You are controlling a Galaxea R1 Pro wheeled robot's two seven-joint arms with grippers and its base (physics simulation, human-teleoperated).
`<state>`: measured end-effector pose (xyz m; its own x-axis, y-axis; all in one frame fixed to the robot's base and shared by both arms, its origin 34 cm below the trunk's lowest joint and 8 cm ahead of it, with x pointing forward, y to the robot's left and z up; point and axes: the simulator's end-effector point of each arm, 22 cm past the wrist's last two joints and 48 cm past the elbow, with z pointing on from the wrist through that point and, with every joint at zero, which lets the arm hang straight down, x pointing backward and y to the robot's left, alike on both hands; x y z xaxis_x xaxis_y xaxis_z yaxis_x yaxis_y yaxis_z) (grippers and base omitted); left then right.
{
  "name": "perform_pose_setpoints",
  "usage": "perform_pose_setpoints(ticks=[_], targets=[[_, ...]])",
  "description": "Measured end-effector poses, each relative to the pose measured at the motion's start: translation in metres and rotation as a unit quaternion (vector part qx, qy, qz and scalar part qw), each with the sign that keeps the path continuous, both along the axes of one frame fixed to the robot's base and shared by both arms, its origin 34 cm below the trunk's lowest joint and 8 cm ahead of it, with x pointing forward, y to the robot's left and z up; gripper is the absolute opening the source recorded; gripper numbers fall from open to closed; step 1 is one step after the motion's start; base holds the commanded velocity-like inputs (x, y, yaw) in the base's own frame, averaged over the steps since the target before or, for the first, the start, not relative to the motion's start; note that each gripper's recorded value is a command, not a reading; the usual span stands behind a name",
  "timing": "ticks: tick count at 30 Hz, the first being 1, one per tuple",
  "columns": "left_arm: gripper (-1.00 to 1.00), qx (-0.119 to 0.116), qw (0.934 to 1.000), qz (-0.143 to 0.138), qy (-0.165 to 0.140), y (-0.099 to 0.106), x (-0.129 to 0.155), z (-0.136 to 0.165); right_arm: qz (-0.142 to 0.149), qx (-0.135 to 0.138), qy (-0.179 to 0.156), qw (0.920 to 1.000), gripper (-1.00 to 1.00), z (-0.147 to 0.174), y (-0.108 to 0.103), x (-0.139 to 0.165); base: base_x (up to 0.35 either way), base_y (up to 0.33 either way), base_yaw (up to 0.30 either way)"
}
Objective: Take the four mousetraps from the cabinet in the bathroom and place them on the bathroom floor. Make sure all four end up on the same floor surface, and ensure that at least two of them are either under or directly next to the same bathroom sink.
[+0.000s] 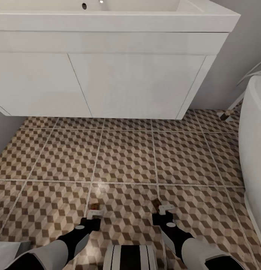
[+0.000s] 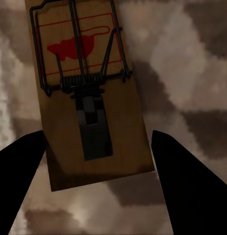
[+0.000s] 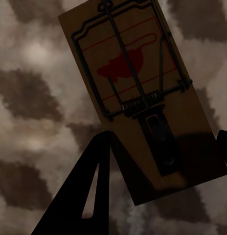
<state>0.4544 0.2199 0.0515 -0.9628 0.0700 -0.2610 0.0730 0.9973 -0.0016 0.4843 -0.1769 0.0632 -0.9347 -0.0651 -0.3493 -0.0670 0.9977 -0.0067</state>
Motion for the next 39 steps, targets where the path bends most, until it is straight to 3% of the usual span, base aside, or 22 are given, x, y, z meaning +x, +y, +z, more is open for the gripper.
perform_pose_setpoints(ticks=[15,39], targets=[[-1.0,0.001,0.9998,0.0,-0.021,0.006,0.009,0.002,0.002,-0.003,0.021,0.9998,-1.0,-0.005,-0.002,-0.02,0.0,0.0,0.0],[-1.0,-0.005,0.9995,-0.004,-0.03,-0.002,0.015,0.004,0.001,-0.004,0.022,0.9998,-1.0,-0.006,-0.003,-0.021,0.0,0.0,0.0]])
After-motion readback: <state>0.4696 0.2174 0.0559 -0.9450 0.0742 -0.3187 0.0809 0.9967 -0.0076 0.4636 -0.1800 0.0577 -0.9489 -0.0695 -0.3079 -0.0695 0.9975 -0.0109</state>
